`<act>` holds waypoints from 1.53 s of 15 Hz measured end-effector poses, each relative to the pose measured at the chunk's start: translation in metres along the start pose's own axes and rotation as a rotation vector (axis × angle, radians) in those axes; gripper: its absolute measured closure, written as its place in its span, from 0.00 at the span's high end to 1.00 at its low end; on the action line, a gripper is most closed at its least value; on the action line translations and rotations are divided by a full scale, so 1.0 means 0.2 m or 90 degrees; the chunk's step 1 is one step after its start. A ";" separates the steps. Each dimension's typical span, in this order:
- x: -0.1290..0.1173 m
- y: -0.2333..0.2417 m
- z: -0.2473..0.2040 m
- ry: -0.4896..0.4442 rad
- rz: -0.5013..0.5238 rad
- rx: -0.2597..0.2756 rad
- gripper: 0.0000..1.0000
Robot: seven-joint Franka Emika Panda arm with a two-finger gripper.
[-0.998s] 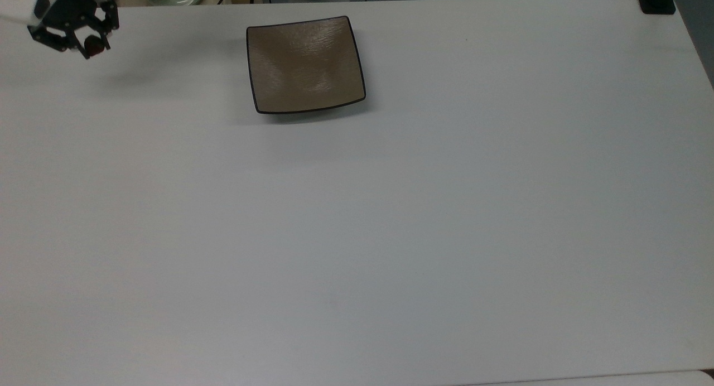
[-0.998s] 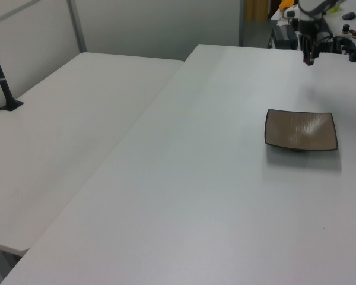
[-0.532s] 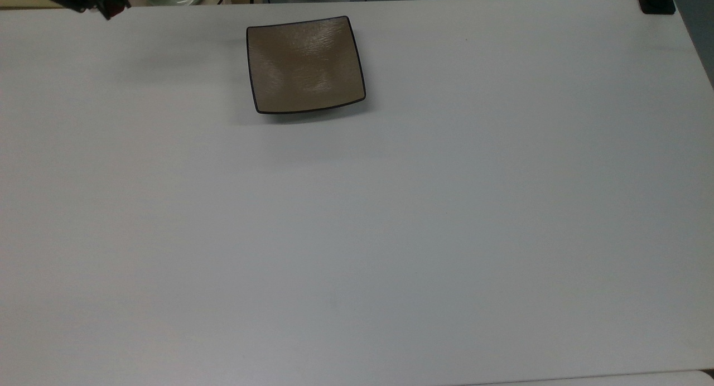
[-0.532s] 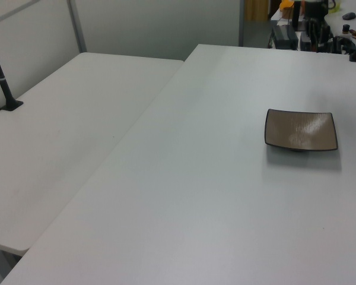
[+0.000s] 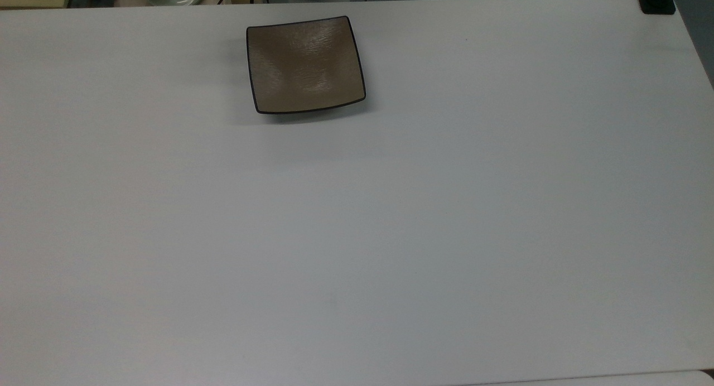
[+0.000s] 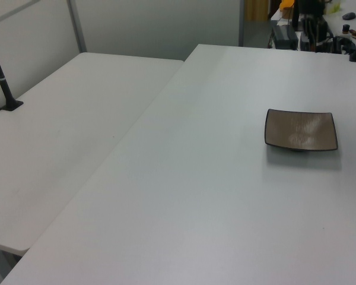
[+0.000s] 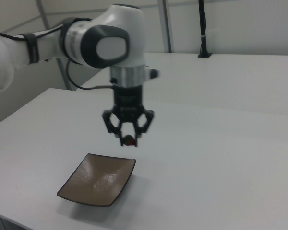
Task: Strawberries on a ceramic plate
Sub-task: 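Carry the strawberry over the brown square plate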
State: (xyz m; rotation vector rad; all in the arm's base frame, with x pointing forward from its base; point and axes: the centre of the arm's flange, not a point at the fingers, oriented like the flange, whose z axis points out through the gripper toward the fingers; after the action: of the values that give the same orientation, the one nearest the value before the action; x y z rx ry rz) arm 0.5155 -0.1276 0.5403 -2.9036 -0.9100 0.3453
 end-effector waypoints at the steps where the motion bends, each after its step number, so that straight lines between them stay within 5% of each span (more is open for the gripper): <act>1: 0.08 -0.08 0.00 -0.008 0.009 -0.002 0.37; 9: 0.49 -0.50 0.19 -0.071 0.070 -0.005 0.37; 16: 0.53 -0.55 0.44 -0.126 0.076 0.020 0.37; 23: 0.63 -0.62 0.73 -0.103 0.121 -0.006 0.37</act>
State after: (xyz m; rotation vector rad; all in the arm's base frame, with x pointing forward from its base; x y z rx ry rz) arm 0.5128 0.0461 0.3921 -3.0125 -0.6557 0.5982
